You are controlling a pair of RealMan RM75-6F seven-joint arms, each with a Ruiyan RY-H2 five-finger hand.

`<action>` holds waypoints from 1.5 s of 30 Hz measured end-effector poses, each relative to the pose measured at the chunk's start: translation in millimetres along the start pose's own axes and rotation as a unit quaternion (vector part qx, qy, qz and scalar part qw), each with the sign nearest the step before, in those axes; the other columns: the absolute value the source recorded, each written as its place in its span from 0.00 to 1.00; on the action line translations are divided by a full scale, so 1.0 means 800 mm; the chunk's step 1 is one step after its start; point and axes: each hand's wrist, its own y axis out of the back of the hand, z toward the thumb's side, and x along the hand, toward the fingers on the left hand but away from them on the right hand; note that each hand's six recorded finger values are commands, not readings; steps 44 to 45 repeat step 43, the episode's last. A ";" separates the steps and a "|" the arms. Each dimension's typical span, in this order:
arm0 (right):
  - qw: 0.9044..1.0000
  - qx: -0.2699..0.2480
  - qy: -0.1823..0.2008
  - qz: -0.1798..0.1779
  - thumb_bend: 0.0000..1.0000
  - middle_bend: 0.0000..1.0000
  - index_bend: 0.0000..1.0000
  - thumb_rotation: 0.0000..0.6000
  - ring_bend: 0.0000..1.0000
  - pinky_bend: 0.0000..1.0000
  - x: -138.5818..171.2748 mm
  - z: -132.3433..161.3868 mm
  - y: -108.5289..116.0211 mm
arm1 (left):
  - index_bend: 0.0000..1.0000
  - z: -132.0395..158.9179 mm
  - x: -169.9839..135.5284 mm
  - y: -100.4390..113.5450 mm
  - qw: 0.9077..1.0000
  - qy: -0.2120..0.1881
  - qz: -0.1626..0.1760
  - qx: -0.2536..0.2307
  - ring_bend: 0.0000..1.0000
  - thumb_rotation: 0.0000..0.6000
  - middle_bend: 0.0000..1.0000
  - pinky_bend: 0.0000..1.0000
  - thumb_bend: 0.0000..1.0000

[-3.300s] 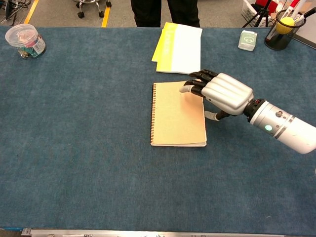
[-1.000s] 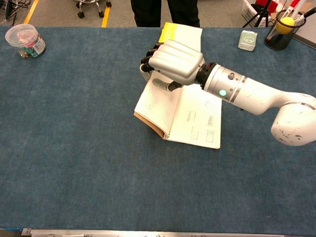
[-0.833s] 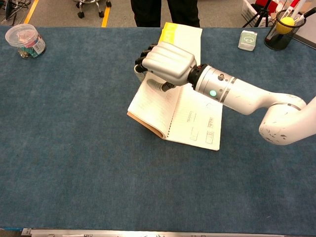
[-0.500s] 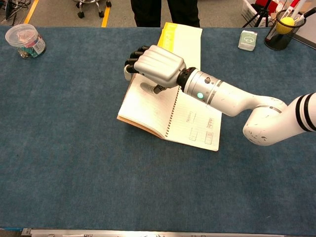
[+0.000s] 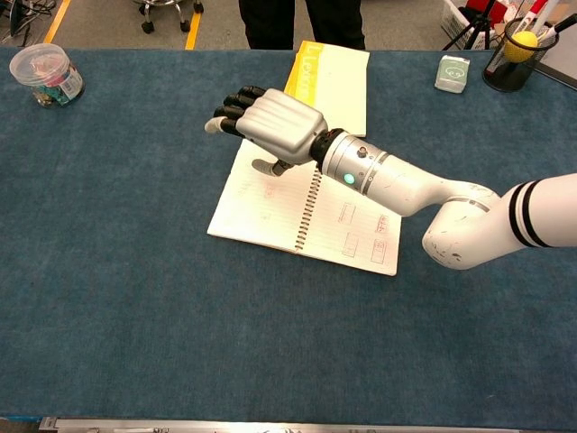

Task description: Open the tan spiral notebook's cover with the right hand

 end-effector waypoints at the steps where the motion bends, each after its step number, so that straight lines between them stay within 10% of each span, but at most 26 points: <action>1: 1.000 -0.001 -0.002 -0.004 0.32 0.17 0.18 1.00 0.10 0.12 0.003 -0.004 0.003 | 0.28 -0.001 0.000 0.001 1.000 0.001 0.001 0.002 0.15 1.00 0.25 0.17 0.51; 17: 0.990 -0.025 -0.138 -0.016 0.37 0.29 0.27 1.00 0.18 0.17 0.143 -0.103 0.078 | 0.28 -0.006 0.032 -0.005 0.998 -0.004 0.022 0.061 0.15 1.00 0.26 0.17 0.51; 31: 0.935 0.009 -0.354 0.037 0.37 0.30 0.30 1.00 0.19 0.18 0.386 -0.161 0.102 | 0.29 0.007 0.056 -0.010 0.996 -0.028 0.046 0.074 0.15 1.00 0.26 0.17 0.51; 45: 0.905 0.008 -0.425 0.016 0.37 0.30 0.31 1.00 0.19 0.18 0.480 -0.143 0.103 | 0.29 0.023 0.056 -0.013 0.995 -0.048 0.048 0.069 0.15 1.00 0.26 0.17 0.51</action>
